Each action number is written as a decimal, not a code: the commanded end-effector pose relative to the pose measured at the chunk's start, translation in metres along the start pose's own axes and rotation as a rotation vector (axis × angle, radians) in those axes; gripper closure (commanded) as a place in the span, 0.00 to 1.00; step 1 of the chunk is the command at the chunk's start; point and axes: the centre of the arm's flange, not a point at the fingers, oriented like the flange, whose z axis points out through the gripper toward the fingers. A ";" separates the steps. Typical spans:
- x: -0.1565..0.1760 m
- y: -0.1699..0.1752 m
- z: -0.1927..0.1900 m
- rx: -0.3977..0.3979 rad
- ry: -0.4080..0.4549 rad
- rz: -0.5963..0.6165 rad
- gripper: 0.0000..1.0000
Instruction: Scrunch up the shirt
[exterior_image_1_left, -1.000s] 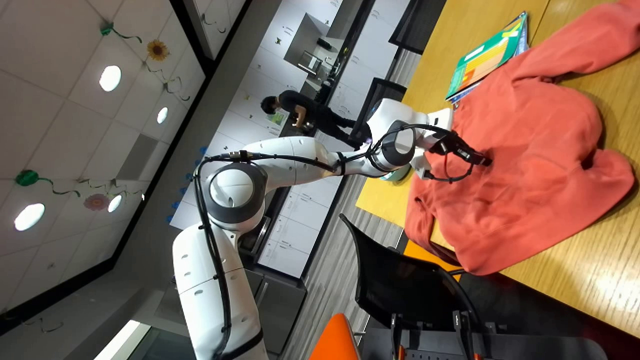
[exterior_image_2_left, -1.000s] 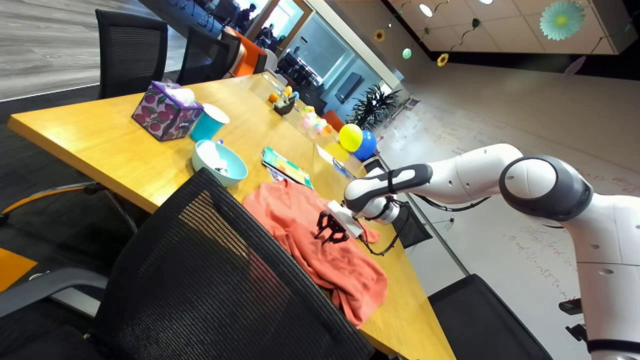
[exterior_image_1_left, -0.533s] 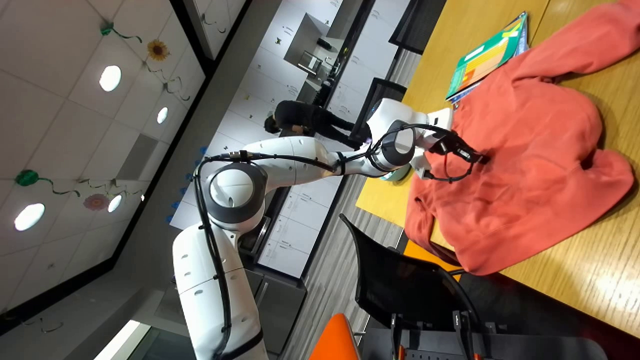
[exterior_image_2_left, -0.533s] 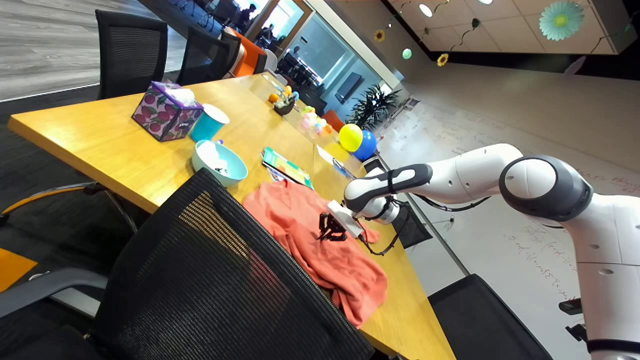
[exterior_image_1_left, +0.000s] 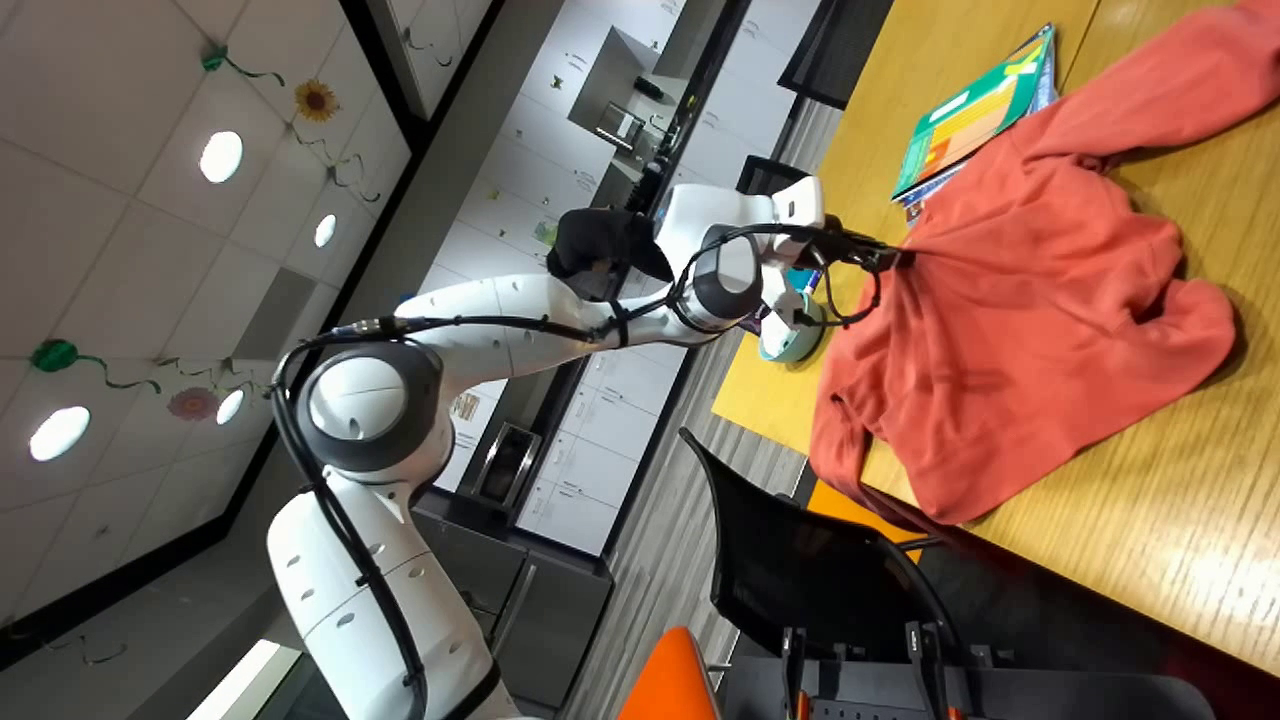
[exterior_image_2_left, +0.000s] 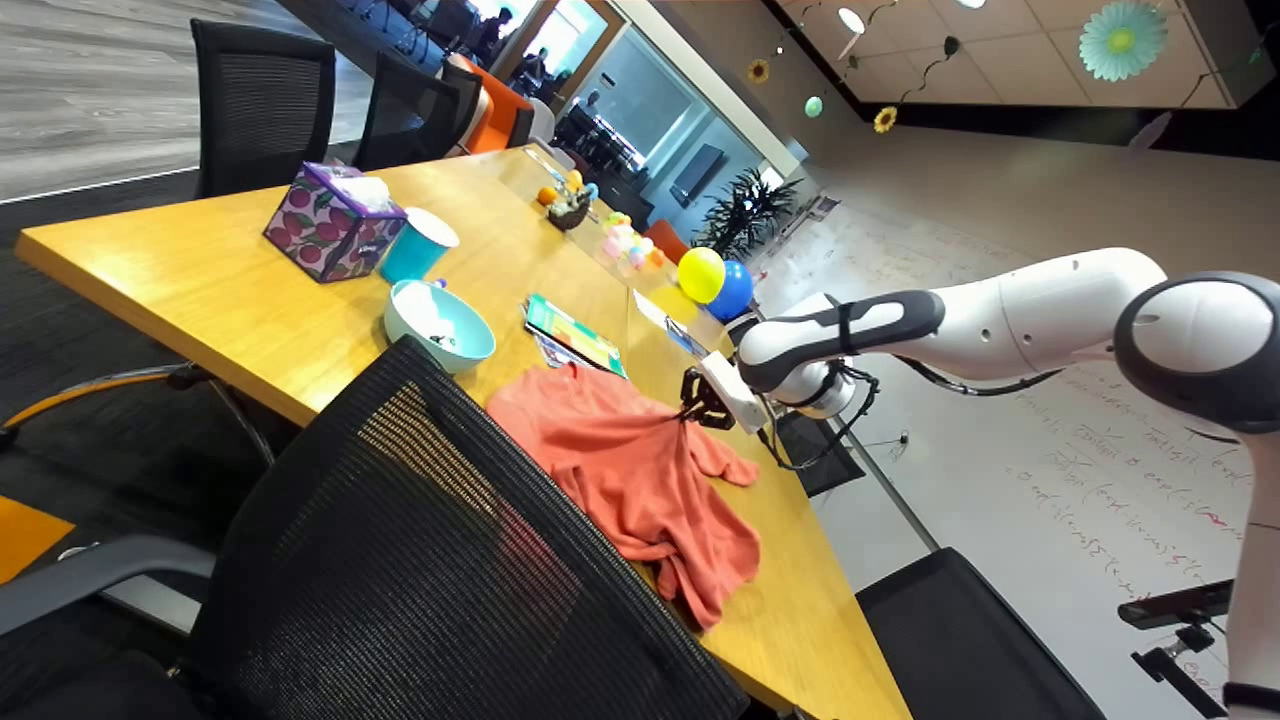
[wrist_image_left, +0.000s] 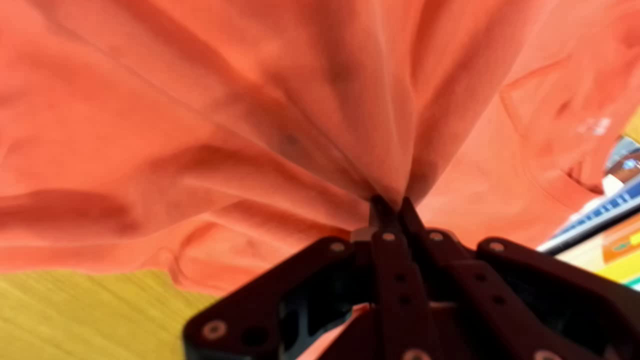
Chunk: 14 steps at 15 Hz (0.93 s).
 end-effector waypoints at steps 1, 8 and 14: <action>0.002 0.008 -0.094 0.072 0.116 0.026 0.99; 0.015 0.008 -0.228 0.229 0.323 0.086 0.99; 0.019 0.008 -0.280 0.273 0.312 0.119 0.99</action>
